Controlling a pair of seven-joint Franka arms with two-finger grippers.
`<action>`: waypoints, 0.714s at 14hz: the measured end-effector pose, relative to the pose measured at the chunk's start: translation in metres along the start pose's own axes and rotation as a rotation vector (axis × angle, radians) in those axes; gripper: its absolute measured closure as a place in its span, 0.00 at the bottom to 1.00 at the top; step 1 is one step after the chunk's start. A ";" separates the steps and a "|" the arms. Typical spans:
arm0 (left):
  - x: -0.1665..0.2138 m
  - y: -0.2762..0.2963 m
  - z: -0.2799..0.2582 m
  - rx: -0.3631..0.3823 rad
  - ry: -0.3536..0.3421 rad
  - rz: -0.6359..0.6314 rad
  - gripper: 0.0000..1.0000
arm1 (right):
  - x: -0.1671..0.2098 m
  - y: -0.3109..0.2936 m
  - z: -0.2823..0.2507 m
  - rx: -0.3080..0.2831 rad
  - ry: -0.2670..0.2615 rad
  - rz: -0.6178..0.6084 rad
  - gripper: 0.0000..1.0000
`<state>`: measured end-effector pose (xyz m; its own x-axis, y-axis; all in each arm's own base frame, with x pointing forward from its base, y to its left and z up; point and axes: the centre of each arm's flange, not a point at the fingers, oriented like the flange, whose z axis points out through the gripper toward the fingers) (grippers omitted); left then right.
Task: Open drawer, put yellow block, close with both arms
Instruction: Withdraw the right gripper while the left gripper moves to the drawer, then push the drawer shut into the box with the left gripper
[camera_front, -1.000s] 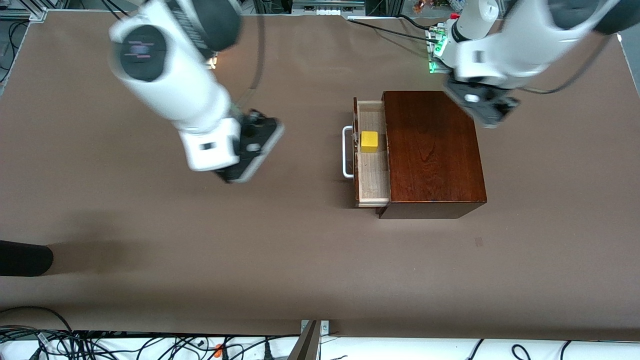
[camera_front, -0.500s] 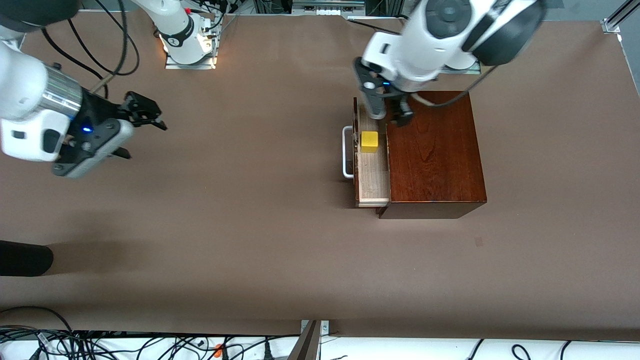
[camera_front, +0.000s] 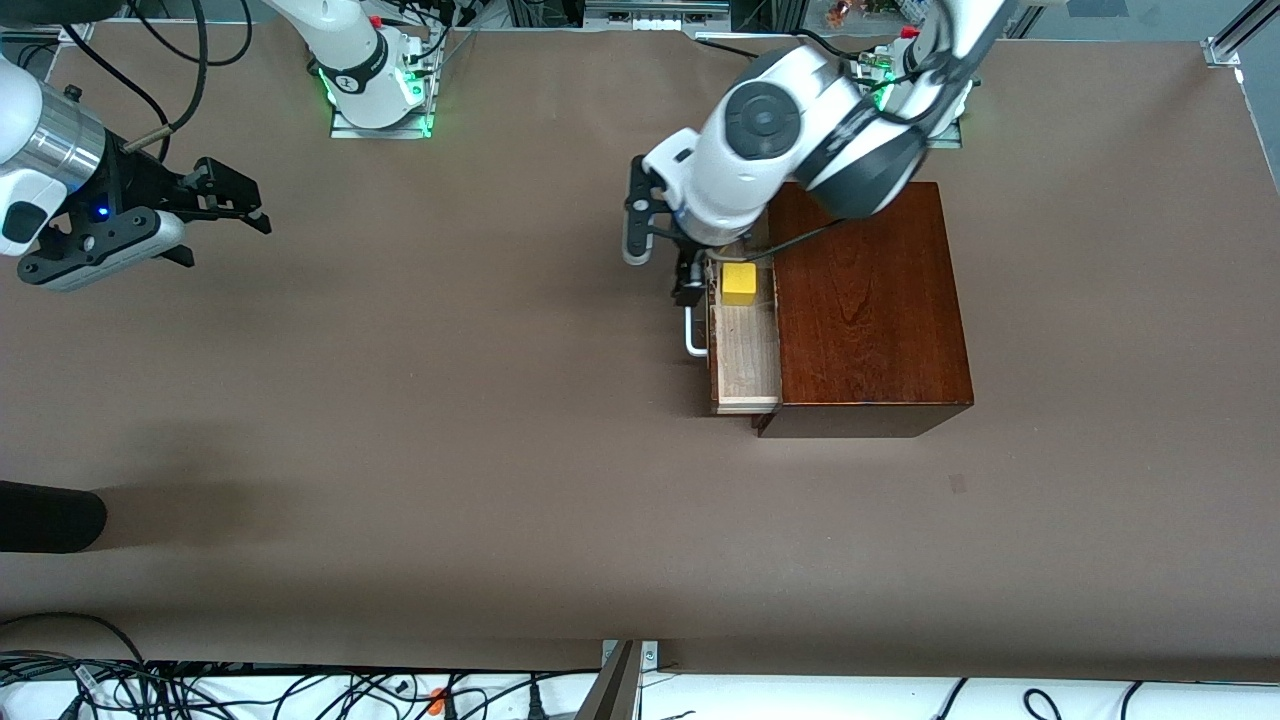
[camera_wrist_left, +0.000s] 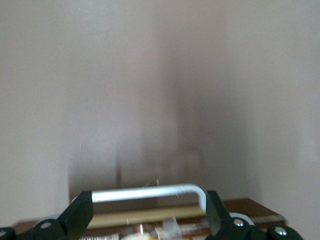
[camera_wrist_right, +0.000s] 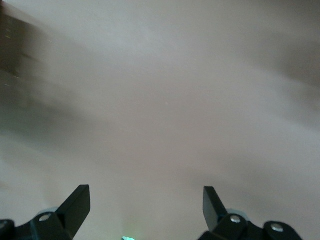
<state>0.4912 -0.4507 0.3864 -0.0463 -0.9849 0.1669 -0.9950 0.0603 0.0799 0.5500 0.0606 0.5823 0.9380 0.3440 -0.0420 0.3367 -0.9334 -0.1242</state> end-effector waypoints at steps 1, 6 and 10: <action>0.003 -0.002 0.015 0.008 -0.002 0.013 0.00 | -0.002 0.001 0.005 -0.012 -0.009 0.028 0.00; -0.005 -0.018 0.068 0.023 -0.032 0.042 0.00 | -0.002 0.002 0.008 -0.025 -0.004 0.100 0.00; -0.009 -0.018 0.086 0.011 -0.057 0.055 0.00 | -0.001 0.001 -0.004 -0.030 0.022 0.120 0.00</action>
<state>0.5020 -0.4568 0.2994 -0.1055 -0.9879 0.1140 -0.9917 0.1130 0.0610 0.5499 0.0588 0.5857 0.9732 0.2278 -0.0328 0.2241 -0.9704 -0.0899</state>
